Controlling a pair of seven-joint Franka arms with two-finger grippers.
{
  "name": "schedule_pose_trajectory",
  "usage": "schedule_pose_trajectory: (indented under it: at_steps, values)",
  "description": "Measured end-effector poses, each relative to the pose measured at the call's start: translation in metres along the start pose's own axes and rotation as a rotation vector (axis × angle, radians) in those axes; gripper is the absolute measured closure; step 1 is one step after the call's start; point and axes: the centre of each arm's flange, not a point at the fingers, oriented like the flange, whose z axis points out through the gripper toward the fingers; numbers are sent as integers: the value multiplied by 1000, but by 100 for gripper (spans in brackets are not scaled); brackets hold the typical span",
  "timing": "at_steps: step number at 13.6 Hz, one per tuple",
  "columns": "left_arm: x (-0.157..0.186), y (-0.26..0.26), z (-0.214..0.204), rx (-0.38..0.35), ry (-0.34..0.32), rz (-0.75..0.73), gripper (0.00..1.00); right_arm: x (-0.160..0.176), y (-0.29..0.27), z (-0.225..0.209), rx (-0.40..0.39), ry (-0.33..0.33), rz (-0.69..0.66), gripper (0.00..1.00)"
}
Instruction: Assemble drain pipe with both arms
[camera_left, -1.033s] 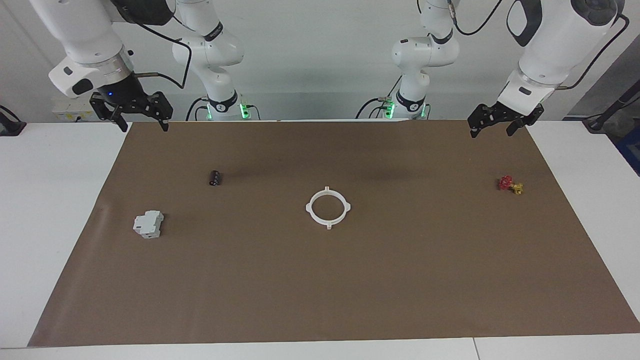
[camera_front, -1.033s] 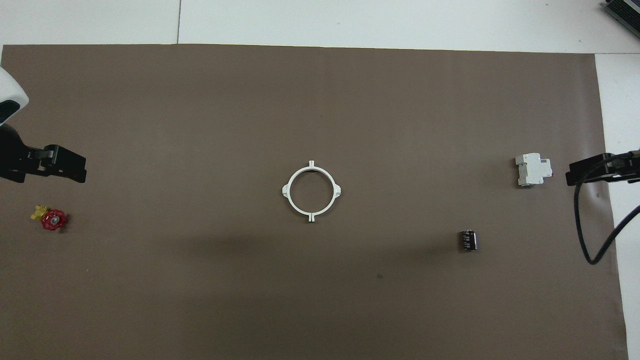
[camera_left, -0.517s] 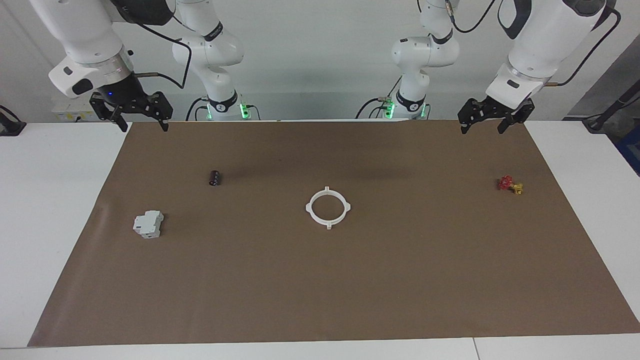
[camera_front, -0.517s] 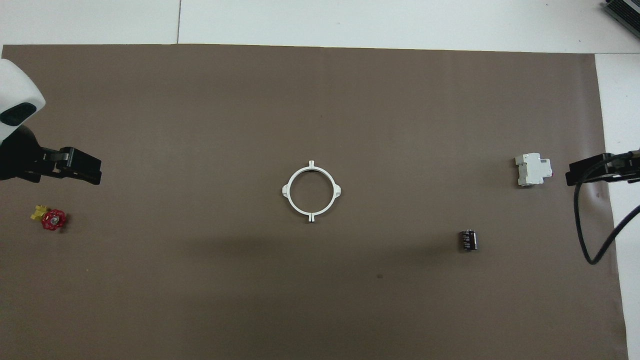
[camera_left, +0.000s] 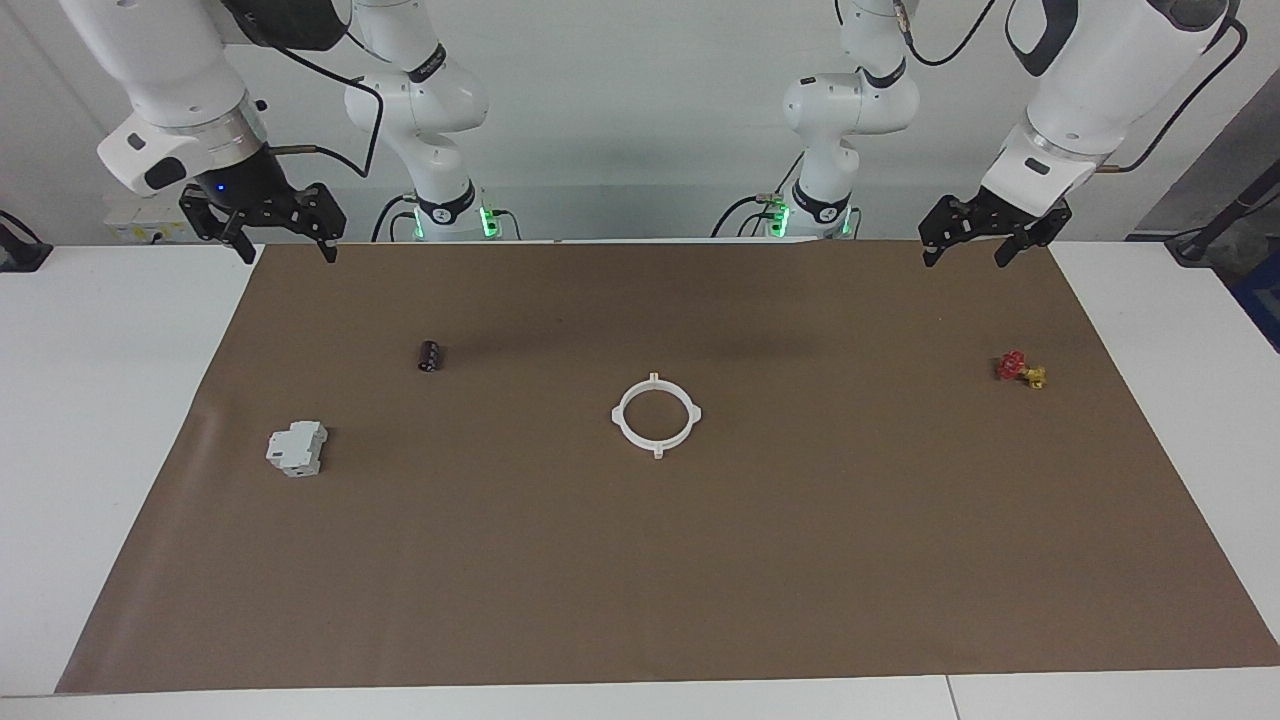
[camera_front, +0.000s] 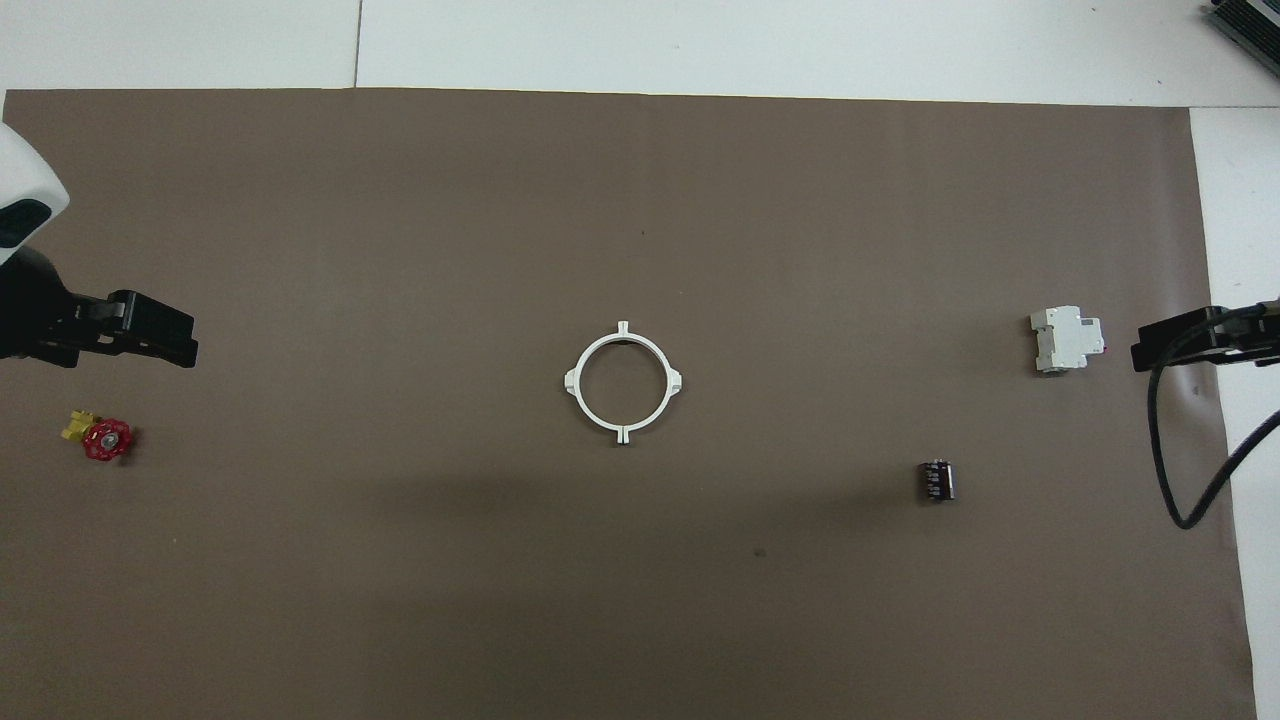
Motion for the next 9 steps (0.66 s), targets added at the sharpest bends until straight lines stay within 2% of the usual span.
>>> schedule_pose_trajectory:
  at_steps: [6, 9]
  values:
    - [0, -1, 0, -1, 4, -6, 0, 0, 0, 0, 0, 0, 0, 0]
    - [5, -2, -4, -2, 47, -8, 0, 0, 0, 0, 0, 0, 0, 0]
